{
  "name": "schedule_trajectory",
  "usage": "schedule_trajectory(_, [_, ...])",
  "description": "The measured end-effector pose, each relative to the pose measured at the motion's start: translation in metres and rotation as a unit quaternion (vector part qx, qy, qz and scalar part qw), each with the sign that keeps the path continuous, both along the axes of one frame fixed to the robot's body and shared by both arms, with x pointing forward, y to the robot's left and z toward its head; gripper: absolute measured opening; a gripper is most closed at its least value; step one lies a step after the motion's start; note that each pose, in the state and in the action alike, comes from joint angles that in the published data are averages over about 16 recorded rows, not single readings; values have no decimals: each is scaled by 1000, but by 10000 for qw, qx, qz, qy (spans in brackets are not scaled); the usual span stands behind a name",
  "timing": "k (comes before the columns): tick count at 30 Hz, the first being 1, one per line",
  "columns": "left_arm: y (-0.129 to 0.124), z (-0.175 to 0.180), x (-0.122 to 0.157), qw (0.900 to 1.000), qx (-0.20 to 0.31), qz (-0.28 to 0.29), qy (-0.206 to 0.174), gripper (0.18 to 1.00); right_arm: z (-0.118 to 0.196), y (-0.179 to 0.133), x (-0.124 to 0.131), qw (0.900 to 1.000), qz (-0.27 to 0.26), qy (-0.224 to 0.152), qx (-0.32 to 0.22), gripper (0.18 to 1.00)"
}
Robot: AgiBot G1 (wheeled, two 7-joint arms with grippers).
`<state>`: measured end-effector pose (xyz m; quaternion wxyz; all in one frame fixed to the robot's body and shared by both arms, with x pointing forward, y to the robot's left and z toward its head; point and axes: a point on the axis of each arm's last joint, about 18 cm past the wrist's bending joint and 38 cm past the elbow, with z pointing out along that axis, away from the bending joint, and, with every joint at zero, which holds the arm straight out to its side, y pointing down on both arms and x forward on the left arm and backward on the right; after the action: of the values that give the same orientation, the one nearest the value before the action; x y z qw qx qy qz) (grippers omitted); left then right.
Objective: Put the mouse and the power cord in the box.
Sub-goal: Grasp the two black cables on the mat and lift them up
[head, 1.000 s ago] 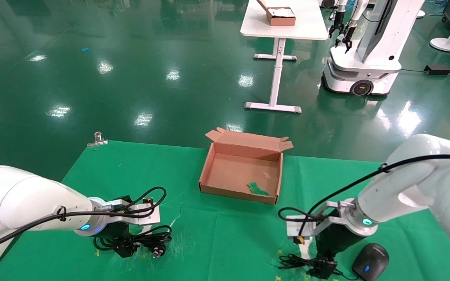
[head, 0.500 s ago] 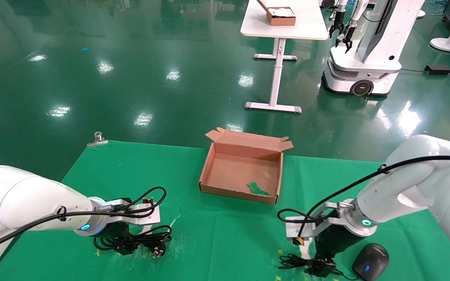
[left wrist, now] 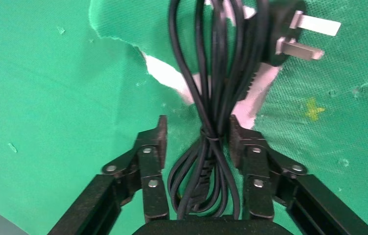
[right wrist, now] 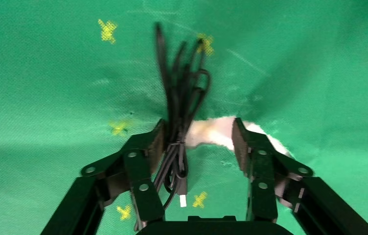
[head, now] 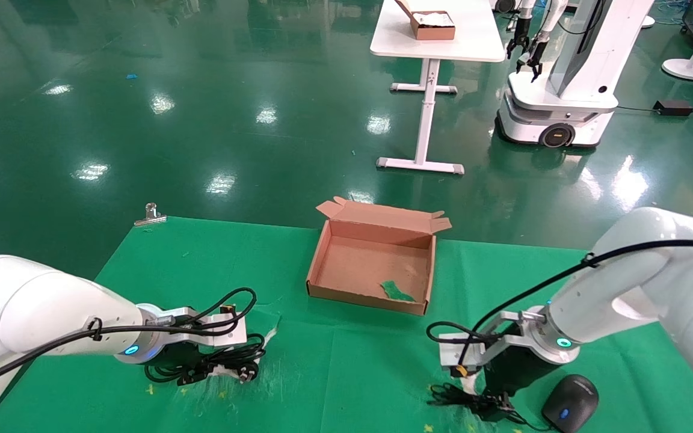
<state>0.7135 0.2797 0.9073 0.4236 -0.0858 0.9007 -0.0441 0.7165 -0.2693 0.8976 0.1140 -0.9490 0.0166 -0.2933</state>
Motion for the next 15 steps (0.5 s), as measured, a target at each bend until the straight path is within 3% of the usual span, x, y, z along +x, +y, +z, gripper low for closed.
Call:
schedule_trajectory(11, [0,0,0,10000,0,0,-1,360,1,0,1,10000,5,-21,-3,394])
schedule_trajectory(15, [0,0,0,10000,0,0,-1,314,1,0,0,10000,6,-20,-4,322])
